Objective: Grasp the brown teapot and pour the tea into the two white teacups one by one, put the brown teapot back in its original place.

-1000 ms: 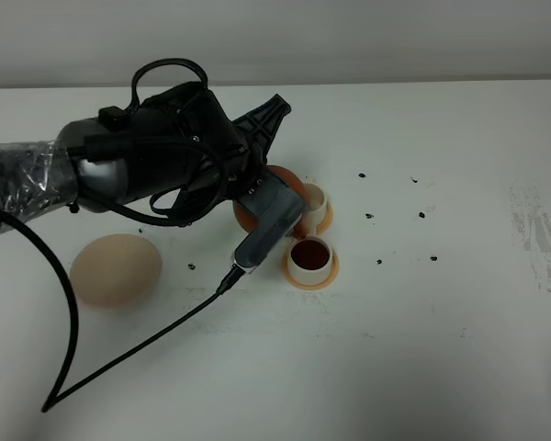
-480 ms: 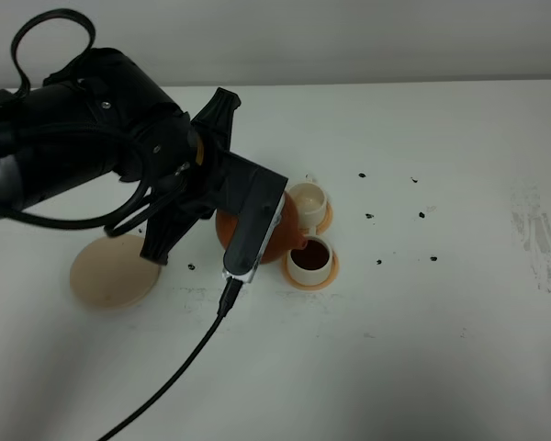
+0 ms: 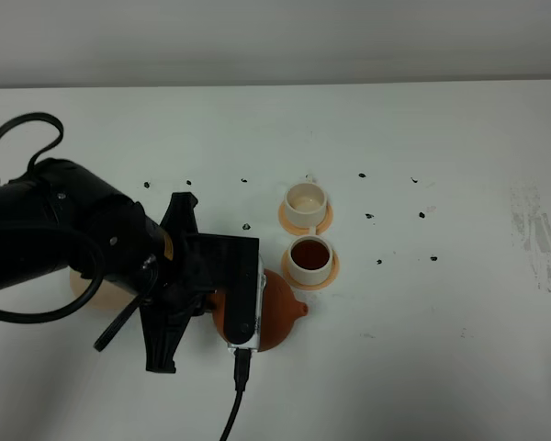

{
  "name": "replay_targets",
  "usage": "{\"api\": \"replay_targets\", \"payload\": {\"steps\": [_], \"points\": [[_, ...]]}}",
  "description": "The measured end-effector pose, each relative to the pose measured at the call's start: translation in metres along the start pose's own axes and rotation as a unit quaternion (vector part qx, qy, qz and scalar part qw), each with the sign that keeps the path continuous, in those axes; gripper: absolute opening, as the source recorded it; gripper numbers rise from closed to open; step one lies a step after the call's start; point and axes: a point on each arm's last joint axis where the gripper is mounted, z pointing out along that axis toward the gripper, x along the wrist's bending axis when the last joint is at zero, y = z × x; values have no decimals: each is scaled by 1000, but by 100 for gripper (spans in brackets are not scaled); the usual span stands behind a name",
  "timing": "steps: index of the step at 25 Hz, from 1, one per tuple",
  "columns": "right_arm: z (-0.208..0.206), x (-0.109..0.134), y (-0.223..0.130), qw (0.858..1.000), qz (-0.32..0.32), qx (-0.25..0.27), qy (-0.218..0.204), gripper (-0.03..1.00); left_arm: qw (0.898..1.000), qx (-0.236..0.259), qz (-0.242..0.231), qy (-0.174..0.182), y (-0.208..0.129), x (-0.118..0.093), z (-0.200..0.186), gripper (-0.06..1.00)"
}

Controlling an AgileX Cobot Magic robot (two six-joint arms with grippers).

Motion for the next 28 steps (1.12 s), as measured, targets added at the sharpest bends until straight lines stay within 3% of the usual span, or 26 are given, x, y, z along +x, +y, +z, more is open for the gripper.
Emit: {"api": "replay_targets", "payload": {"steps": [9, 14, 21, 28], "points": [[0, 0, 0, 1000, 0, 0, 0, 43, 989, 19, -138, -46, -9, -20, 40, 13], [0, 0, 0, 1000, 0, 0, 0, 43, 986, 18, -159, -47, -9, -20, 44, 13], [0, 0, 0, 1000, 0, 0, 0, 43, 991, -6, -133, 15, -9, -2, 12, 13], [0, 0, 0, 1000, 0, 0, 0, 43, 987, -5, -122, 104, -15, 57, -14, 13]]}}
